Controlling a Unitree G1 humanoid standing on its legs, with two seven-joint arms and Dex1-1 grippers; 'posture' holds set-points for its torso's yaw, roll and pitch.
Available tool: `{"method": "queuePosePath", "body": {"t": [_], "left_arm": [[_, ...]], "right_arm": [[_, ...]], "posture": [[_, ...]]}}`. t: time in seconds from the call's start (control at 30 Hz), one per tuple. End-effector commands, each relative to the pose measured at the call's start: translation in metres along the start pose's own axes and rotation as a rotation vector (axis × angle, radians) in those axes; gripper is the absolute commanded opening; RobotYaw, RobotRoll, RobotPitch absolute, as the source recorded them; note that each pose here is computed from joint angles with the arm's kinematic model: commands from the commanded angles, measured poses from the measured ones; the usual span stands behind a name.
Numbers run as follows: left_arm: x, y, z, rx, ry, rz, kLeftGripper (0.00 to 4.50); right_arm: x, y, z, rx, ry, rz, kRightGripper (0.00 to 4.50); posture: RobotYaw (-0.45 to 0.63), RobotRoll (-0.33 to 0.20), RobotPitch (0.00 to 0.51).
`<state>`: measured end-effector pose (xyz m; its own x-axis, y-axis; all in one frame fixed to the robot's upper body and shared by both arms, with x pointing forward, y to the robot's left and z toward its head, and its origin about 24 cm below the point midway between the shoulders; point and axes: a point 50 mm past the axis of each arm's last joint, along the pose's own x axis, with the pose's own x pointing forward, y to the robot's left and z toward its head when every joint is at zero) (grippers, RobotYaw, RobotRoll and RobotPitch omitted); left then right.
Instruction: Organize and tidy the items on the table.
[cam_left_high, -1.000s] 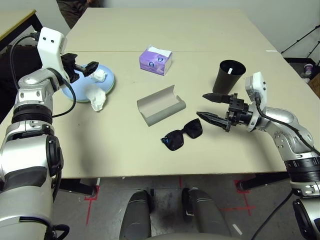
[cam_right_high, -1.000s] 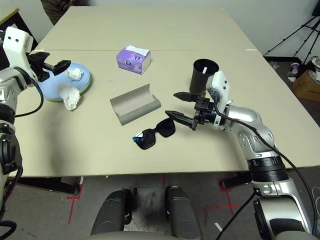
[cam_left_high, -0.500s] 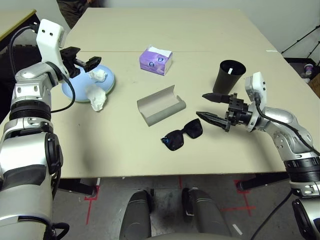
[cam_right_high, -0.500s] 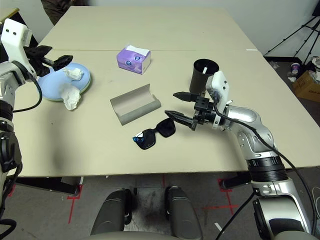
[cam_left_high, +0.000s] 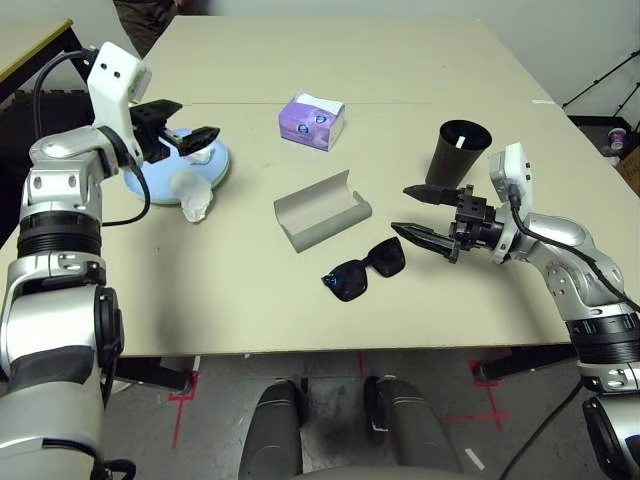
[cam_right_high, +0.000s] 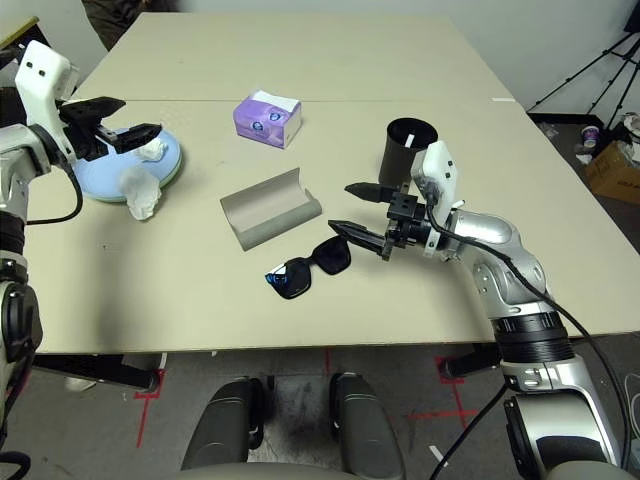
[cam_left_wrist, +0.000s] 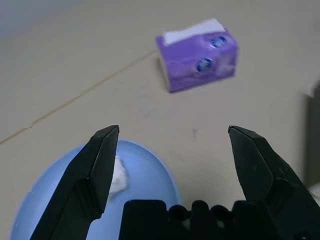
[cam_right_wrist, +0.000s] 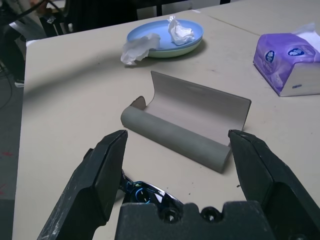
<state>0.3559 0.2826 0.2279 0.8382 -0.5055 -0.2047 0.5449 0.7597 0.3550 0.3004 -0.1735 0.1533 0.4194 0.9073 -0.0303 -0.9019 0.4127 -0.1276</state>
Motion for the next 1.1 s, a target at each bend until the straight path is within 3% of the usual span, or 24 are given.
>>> {"method": "queuePosePath", "body": {"t": [0.03, 0.53, 0.8, 0.97, 1.1], "left_arm": [[0.003, -0.016, -0.002, 0.009, 0.003, -0.088, 4.45], [0.009, -0.053, -0.001, 0.01, -0.068, -0.18, 4.45], [-0.001, -0.073, -0.008, -0.069, -0.146, -0.334, 4.45], [-0.01, -0.082, -0.016, -0.078, -0.124, -0.461, 4.45], [-0.019, -0.09, -0.036, 0.048, -0.052, -0.61, 4.45]], "right_arm": [[0.0, -0.002, 0.002, -0.016, -0.005, -0.001, 4.5], [-0.005, -0.007, 0.003, -0.046, 0.03, 0.014, 4.5], [-0.006, -0.008, 0.004, -0.049, 0.037, 0.028, 4.5], [-0.006, -0.008, 0.005, -0.052, 0.047, 0.054, 4.5], [-0.004, -0.009, 0.007, -0.067, 0.066, 0.091, 4.5]], "posture": [[0.02, 0.0, 0.128], [0.02, 0.0, 0.139], [0.02, 0.0, 0.144], [0.03, 0.0, 0.147], [0.03, 0.0, 0.153]]}}
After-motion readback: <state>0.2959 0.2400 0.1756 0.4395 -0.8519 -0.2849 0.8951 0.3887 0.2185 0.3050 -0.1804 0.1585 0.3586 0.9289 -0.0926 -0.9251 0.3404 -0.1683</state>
